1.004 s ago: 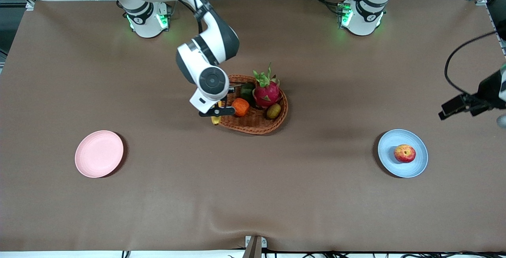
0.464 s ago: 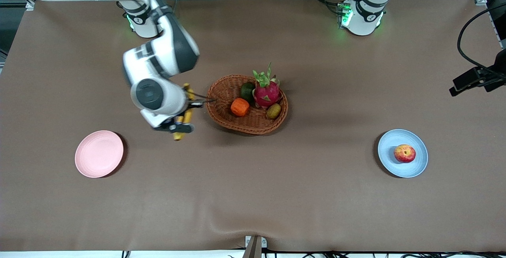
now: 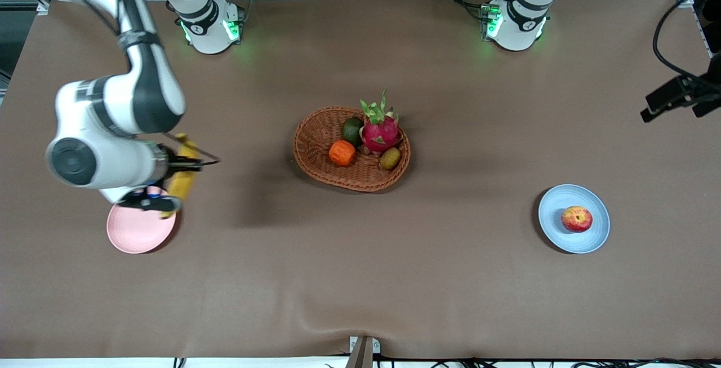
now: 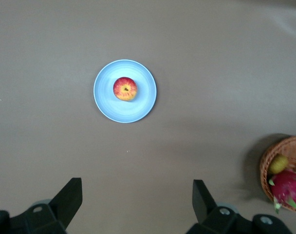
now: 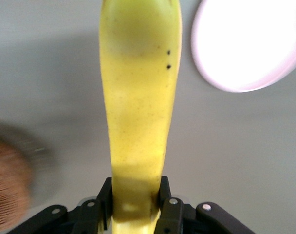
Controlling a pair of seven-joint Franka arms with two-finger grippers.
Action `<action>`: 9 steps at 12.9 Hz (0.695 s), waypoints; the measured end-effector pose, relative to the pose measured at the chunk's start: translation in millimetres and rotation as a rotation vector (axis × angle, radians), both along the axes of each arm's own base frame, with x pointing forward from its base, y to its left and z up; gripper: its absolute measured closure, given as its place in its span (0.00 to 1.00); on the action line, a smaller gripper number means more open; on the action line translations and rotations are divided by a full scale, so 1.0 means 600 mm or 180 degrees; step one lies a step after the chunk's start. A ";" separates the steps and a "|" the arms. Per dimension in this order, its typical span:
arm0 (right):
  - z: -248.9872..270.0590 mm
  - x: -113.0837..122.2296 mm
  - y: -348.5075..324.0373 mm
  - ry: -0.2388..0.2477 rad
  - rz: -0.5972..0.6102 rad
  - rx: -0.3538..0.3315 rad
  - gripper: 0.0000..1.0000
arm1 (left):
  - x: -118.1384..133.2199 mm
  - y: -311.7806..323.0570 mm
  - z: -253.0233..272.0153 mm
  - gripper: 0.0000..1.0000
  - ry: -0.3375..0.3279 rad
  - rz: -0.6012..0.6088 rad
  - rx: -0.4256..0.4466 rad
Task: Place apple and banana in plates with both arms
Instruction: 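Carry the banana with the right gripper and lower it onto the pink plate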
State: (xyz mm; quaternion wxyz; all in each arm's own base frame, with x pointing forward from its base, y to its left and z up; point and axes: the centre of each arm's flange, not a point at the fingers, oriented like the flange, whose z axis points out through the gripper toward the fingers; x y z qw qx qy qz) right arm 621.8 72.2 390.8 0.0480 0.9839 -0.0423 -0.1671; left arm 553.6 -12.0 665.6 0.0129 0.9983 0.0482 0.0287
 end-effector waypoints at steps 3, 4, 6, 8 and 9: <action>-0.035 0.015 -0.104 0.0033 0.0166 -0.0177 0.59 | -0.024 -0.010 0.024 0.00 -0.0002 -0.0032 0.0006; -0.060 0.023 -0.135 0.0020 0.0211 -0.0226 0.59 | -0.027 -0.010 0.026 0.00 0.0012 -0.0035 0.0007; -0.118 0.039 -0.176 -0.0013 0.0300 -0.0392 0.59 | -0.033 -0.008 0.021 0.00 0.0118 -0.0028 0.0010; -0.180 0.050 -0.201 -0.0023 0.0337 -0.0476 0.59 | -0.035 -0.003 0.017 0.00 0.0179 -0.0012 0.0010; -0.205 0.051 -0.211 -0.0007 0.0333 -0.0483 0.59 | -0.035 -0.002 0.016 0.00 0.0190 -0.0008 0.0010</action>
